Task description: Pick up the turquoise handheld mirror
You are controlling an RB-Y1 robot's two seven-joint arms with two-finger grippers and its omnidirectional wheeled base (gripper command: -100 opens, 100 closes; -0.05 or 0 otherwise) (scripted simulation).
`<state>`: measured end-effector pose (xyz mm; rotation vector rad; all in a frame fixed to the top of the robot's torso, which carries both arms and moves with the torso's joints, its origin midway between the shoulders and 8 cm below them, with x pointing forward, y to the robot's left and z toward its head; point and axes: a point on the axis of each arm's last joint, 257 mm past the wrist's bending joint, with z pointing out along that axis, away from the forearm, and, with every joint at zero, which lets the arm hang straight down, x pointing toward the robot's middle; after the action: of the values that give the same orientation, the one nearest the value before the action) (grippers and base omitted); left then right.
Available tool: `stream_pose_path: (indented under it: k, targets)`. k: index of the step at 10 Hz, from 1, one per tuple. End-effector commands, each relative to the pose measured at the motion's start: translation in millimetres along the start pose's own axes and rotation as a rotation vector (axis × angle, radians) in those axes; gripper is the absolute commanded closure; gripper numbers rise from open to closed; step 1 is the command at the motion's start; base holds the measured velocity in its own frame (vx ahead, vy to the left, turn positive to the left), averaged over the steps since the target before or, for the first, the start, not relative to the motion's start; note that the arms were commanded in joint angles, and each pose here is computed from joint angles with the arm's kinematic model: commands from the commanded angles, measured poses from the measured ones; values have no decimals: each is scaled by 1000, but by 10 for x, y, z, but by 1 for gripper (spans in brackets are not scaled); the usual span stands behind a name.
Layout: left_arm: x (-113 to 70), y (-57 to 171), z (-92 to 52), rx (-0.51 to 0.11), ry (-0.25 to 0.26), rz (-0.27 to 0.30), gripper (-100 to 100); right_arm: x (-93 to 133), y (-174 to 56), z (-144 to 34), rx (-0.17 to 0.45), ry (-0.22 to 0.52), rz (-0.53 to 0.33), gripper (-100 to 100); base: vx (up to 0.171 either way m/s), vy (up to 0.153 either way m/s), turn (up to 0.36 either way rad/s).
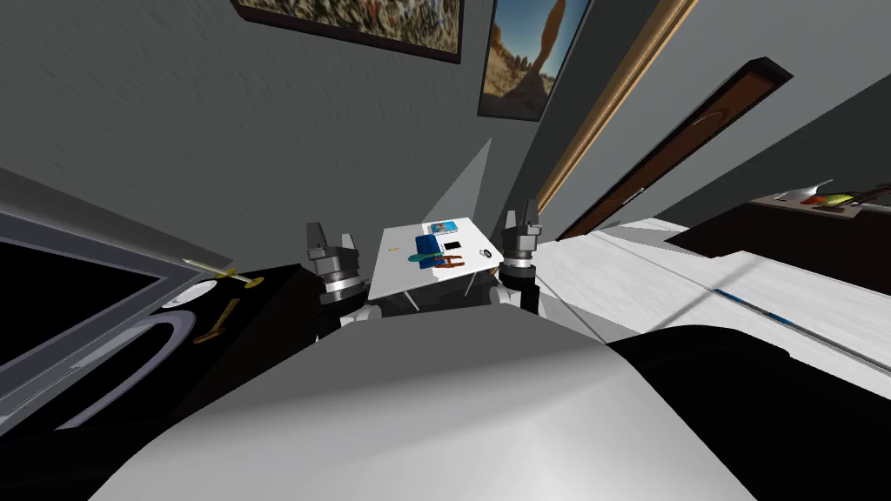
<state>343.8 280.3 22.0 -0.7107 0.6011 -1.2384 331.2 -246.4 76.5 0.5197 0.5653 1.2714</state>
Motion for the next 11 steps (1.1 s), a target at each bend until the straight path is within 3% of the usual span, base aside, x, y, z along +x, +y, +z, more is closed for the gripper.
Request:
stream_pose_path:
  k: [1, 8, 11]
  targets:
    - [79, 19, 23, -1, 42, 9, -100, 0, 0, 0, 0, 0, 0, 0, -58, -13, 54]
    - [661, 401, 279, -72, 251, 21, -100, 0, 0, 0, 0, 0, 0, 0, -115, -55, 109]
    - [885, 605, 415, -120, 304, 16, -100, 0, 0, 0, 0, 0, 0, 0, -87, -55, 114]
